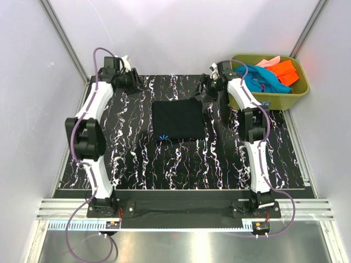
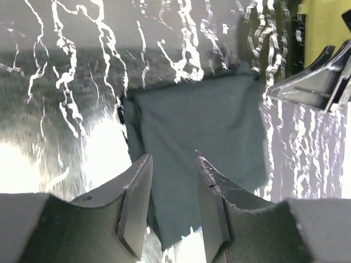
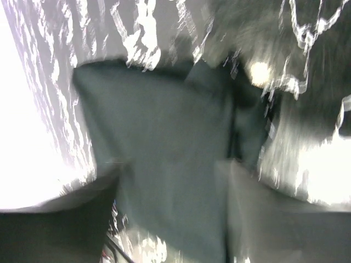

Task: Fold and stack the t-shirts
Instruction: Fold the tshirt

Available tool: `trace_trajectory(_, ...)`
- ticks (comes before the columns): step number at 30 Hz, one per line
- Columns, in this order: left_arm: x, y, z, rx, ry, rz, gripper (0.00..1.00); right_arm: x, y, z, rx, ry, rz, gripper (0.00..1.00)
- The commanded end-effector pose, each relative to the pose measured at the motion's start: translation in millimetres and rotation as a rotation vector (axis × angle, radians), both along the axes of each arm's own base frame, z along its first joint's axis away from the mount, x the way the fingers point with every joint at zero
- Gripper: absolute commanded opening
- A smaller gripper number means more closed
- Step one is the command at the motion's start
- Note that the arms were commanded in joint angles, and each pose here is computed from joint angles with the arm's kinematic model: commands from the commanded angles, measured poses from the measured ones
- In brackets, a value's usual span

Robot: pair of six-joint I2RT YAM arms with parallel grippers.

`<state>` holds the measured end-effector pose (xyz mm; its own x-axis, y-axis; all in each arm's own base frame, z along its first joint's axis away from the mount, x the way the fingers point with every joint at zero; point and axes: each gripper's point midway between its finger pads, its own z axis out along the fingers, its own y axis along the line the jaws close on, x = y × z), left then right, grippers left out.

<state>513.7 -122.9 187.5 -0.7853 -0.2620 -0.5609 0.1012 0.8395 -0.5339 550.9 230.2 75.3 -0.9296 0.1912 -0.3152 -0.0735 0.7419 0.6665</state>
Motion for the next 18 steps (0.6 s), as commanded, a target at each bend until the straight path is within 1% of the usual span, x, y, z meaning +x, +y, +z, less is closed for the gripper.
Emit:
trace_trajectory(1,-34.5,5.3,-32.1,0.042,0.079,-0.011,0.43,-31.9,0.0,115.2,-0.024,-0.138,0.017,0.99)
trace_trajectory(2,-39.9,2.6,-38.0,0.043,0.089,-0.020,0.43,-48.1,0.0,109.8,-0.037,-0.089,0.025,1.00)
trace_trajectory(3,-48.9,-0.1,-48.5,0.038,0.117,-0.037,0.45,-63.0,0.8,136.3,-0.025,-0.120,0.036,1.00)
trace_trajectory(4,-52.4,-0.7,-53.5,0.042,0.126,-0.047,0.61,-75.1,1.4,142.8,-0.026,-0.121,0.052,1.00)
trace_trajectory(5,-55.8,-2.5,-58.2,0.046,0.136,-0.058,0.99,-95.9,4.1,134.3,-0.040,-0.078,0.072,1.00)
trace_trajectory(6,-57.7,-2.8,-62.1,0.051,0.142,-0.065,0.99,-113.2,1.5,163.5,-0.039,-0.133,0.076,1.00)
trace_trajectory(7,-59.8,-2.4,-66.2,0.065,0.143,-0.073,0.99,-125.3,-0.5,169.5,-0.053,-0.148,0.086,1.00)
trace_trajectory(8,-59.5,-1.1,-69.1,0.092,0.138,-0.065,0.99,-152.1,-0.6,181.1,-0.056,-0.160,0.104,1.00)
trace_trajectory(9,-60.4,-1.9,-70.9,0.100,0.132,-0.069,0.99,-164.5,-3.2,185.4,-0.061,-0.167,0.111,1.00)
trace_trajectory(10,-58.7,-2.0,-72.1,0.110,0.123,-0.073,0.99,-176.9,-5.4,187.4,-0.069,-0.171,0.121,1.00)
trace_trajectory(11,-57.7,-2.9,-76.0,0.132,0.126,-0.068,0.99,-192.8,-10.3,175.5,-0.082,-0.133,0.127,1.00)
trace_trajectory(12,-54.7,-4.1,-76.7,0.144,0.121,-0.069,0.99,-208.9,-15.7,191.5,-0.074,-0.171,0.124,1.00)
trace_trajectory(13,-54.6,-6.0,-80.5,0.150,0.131,-0.071,0.99,-218.9,-18.7,192.2,-0.073,-0.174,0.129,1.00)
trace_trajectory(14,-53.1,-10.0,-90.3,0.160,0.146,-0.073,0.99,-236.9,-25.6,191.5,-0.080,-0.175,0.128,1.00)
trace_trajectory(16,-46.9,-15.7,-95.9,0.158,0.140,-0.072,0.99,-252.8,-33.2,188.4,-0.096,-0.179,0.127,1.00)
trace_trajectory(17,-45.7,-20.5,-101.1,0.168,0.144,-0.075,0.99,-263.2,-38.3,176.4,-0.113,-0.151,0.125,1.00)
trace_trajectory(18,-44.5,-23.5,-113.6,0.176,0.164,-0.080,0.99,-272.2,-44.2,181.3,-0.123,-0.177,0.113,1.00)
